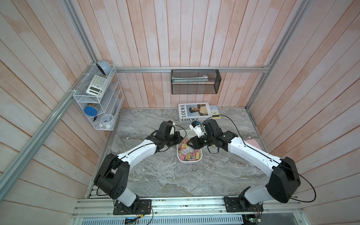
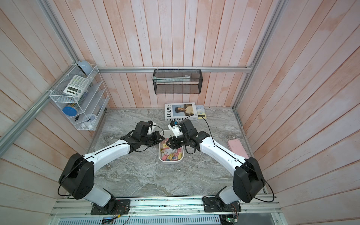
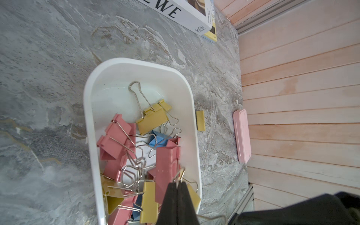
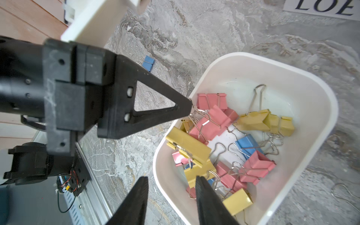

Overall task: Take out the binder clips from the storage box
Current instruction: Pick up the binder clip from the storage box.

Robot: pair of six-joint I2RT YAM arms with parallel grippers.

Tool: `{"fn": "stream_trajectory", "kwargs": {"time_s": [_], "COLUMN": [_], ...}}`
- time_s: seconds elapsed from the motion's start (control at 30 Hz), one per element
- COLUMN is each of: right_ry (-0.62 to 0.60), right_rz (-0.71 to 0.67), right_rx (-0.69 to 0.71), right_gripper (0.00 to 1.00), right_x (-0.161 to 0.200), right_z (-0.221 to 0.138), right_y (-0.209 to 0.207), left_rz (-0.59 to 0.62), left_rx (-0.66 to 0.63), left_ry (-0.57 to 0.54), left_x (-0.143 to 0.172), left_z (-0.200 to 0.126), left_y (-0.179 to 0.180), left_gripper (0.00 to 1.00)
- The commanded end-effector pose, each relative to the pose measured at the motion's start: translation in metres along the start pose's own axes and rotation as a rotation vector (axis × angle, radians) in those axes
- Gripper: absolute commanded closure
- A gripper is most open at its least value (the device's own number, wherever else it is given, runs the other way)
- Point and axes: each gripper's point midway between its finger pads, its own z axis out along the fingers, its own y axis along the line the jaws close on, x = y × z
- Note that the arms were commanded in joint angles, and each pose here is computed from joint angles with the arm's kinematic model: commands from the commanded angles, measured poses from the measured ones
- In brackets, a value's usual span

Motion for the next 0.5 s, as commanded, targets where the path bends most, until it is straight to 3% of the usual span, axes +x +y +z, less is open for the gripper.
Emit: {"fn": "stream_trajectory", "kwargs": {"time_s": [0.0, 0.1, 0.2, 0.47], "right_ry": [0.008, 0.021, 0.024, 0.035], "right_rz": [-0.035, -0.035, -0.036, -0.039], "right_rx": [-0.079, -0.073, -0.071, -0.061], "right_gripper": [0.57, 0.58, 0.69, 0.66], "right_x": [-0.012, -0.014, -0.015, -0.010], "right_z": [0.007, 0.013, 0.016, 0.019], "right_y": [0.015, 0.012, 0.010, 0.007], "left_rz": [-0.006, -0.007, -0.004, -0.007], "left_rx": [0.059, 0.062, 0.063, 0.073], "left_ry": [0.029, 0.029, 0.029, 0.041], "left_x": [0.006, 0.007, 0.007, 0.008], "left_z": [-0.001, -0.002, -0.004, -0.004], "left_y": [-0.009, -0.010, -0.010, -0.011], "left_gripper": [1.00, 1.00, 1.00, 1.00]}}
